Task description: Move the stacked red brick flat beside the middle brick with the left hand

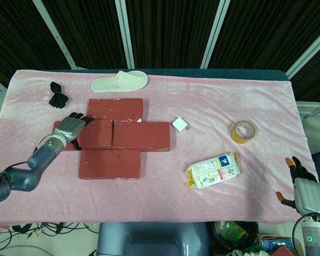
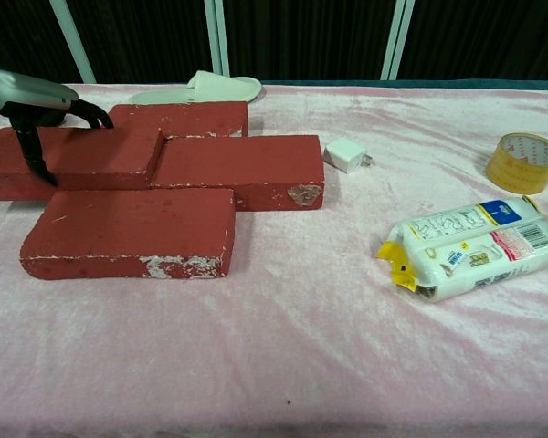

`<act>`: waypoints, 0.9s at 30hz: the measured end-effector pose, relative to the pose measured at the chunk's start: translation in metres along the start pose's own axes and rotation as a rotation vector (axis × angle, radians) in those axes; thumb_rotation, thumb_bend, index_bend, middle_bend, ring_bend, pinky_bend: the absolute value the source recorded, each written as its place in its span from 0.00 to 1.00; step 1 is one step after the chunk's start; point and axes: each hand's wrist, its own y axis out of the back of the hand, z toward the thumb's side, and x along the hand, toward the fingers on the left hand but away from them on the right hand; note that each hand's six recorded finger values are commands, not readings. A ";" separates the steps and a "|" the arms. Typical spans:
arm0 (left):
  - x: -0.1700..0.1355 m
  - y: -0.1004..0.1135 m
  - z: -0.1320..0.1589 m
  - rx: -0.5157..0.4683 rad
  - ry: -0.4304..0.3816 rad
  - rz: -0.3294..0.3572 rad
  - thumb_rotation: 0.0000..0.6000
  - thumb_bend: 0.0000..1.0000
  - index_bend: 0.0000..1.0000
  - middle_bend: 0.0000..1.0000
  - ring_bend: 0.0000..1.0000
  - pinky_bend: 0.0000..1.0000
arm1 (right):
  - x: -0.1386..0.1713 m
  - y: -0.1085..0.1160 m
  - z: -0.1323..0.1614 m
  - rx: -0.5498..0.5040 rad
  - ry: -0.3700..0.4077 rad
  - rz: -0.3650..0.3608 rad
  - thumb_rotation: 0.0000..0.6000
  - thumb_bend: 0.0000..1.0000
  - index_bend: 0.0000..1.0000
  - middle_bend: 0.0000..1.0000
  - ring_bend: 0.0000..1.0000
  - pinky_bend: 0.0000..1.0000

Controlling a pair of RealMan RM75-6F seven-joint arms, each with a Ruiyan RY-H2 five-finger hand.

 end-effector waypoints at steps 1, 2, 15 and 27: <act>0.000 0.000 0.000 0.002 0.000 -0.001 1.00 0.00 0.01 0.11 0.00 0.00 | 0.000 0.000 0.000 0.000 0.000 0.000 1.00 0.16 0.08 0.01 0.13 0.20; 0.000 0.000 0.000 0.003 0.001 -0.001 1.00 0.00 0.00 0.10 0.00 0.00 | 0.000 0.000 0.000 0.000 0.000 -0.001 1.00 0.16 0.08 0.01 0.13 0.20; -0.001 -0.002 -0.001 -0.002 0.019 -0.011 1.00 0.00 0.00 0.07 0.00 0.00 | 0.000 0.000 0.000 0.003 -0.001 -0.003 1.00 0.16 0.08 0.01 0.13 0.20; -0.027 0.015 -0.003 -0.054 0.012 0.056 1.00 0.00 0.00 0.07 0.00 0.00 | 0.000 0.000 0.000 0.007 -0.001 -0.004 1.00 0.16 0.08 0.01 0.13 0.20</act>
